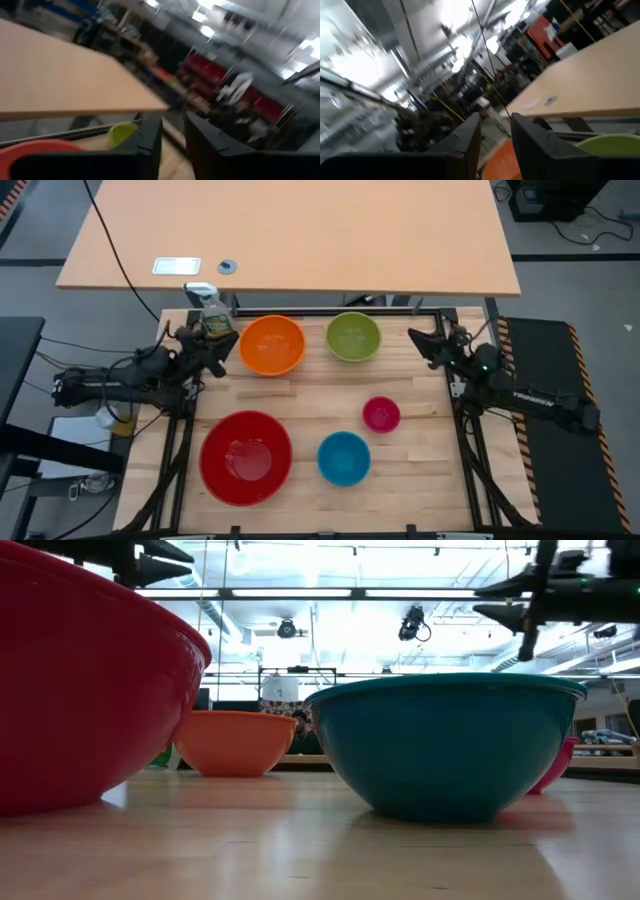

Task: Nest bowls inside each other
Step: Stack the orange bowl on top of the red bowl

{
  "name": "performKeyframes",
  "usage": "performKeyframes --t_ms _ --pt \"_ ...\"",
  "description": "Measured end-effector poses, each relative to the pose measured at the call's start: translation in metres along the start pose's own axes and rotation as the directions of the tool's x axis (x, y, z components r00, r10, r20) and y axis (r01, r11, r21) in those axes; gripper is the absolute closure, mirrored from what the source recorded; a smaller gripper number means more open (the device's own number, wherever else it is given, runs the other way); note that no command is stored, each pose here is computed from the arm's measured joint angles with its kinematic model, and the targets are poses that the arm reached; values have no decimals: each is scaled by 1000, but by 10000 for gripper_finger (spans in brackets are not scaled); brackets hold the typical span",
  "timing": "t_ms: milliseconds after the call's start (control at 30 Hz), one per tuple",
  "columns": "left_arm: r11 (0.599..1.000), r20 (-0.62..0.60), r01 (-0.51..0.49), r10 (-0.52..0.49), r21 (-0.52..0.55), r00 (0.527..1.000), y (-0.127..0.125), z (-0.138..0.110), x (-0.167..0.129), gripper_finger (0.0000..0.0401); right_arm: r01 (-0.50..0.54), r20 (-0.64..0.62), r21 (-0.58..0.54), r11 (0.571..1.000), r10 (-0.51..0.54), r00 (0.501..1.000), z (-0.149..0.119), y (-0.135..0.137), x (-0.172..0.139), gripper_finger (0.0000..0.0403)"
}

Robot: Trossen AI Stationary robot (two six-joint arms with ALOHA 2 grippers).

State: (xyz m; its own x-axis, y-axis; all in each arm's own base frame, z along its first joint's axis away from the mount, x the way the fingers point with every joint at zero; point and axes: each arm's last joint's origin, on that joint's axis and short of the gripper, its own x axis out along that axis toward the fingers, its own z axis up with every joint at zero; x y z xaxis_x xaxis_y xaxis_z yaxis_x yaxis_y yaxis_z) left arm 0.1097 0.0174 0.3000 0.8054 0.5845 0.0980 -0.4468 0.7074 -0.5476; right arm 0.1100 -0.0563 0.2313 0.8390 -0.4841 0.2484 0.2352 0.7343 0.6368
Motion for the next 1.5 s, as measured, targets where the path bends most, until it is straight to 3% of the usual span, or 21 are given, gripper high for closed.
performKeyframes --t_ms 200,467,1067,1500 --pt "998 -84 -64 66 24 994 -5 12 -1 269 17 -145 -95 995 -31 989 2 7 40 287" --pt "998 -101 -62 60 -20 993 -5 12 -2 267 -31 -282 -191 981 -24 959 1 15 98 287" --pt "996 -95 -74 70 -43 993 -4 12 -2 266 -197 -441 -224 955 81 894 -22 35 203 286" --pt "998 -140 -50 45 -30 989 -4 9 -2 266 -185 -561 -366 912 -57 826 -59 51 245 286"
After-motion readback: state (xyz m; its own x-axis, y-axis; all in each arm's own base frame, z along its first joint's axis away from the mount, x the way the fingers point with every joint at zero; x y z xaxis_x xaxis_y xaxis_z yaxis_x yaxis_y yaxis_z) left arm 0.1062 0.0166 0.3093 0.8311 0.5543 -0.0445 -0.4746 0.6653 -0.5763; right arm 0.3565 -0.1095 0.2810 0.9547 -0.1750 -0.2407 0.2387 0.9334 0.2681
